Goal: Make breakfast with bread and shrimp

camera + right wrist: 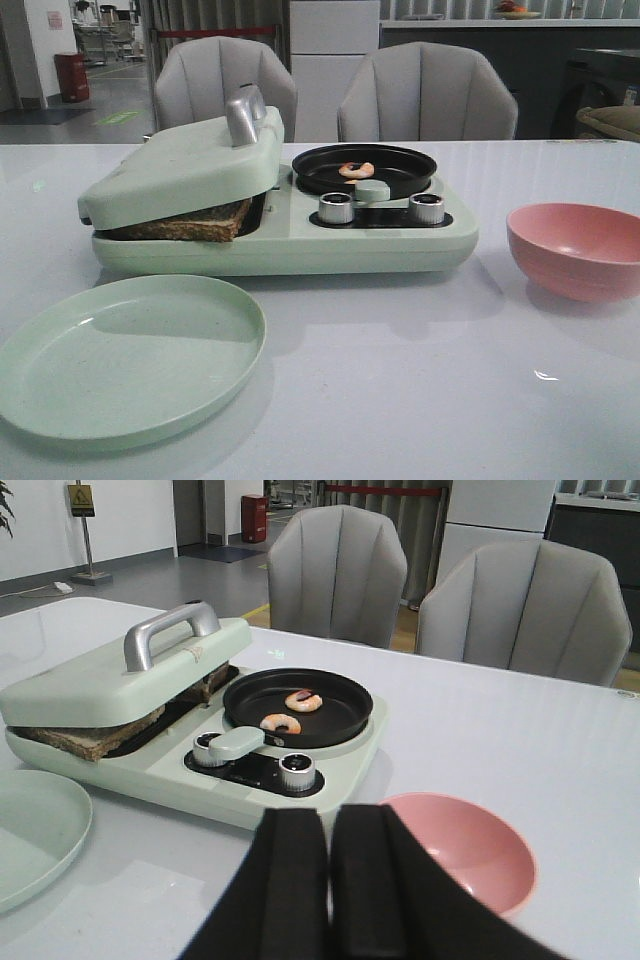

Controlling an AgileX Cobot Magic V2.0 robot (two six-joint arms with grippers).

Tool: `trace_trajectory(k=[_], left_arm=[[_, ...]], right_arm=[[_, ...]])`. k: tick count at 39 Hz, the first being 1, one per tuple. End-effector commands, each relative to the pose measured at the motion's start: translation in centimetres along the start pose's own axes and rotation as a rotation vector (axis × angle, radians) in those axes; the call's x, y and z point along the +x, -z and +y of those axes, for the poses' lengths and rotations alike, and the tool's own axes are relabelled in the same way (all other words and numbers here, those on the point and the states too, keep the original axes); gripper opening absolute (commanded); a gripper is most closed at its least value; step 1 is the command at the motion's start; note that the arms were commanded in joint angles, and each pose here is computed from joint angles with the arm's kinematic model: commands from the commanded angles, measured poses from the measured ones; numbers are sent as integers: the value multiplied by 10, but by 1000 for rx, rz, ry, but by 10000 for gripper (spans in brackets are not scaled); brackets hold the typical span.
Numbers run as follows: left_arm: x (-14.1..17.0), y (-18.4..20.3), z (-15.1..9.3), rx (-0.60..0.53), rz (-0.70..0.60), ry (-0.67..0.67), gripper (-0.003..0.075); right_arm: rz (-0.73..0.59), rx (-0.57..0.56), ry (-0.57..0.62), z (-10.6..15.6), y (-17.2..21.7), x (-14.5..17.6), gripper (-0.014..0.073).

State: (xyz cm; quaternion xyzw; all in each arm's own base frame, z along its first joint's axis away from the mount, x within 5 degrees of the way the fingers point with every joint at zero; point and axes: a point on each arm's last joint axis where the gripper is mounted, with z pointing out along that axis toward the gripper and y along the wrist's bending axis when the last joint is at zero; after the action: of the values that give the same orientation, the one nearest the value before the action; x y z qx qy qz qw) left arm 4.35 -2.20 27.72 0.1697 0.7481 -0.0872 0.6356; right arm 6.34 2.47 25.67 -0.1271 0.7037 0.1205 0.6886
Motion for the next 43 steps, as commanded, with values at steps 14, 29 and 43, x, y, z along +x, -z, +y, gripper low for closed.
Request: trace_trajectory(k=[14,29,43], left_arm=[[-14,2,2,-14,-91,21,113],[-14,2,2,-14,-91,21,114],[7,-12,13,-150,-203,135,114]], right_arm=[[-124,54,19,-5,1,-18,137],[-124,54,19,-5,1,-18,137],[-124,54,19,-5,1,-18,137]])
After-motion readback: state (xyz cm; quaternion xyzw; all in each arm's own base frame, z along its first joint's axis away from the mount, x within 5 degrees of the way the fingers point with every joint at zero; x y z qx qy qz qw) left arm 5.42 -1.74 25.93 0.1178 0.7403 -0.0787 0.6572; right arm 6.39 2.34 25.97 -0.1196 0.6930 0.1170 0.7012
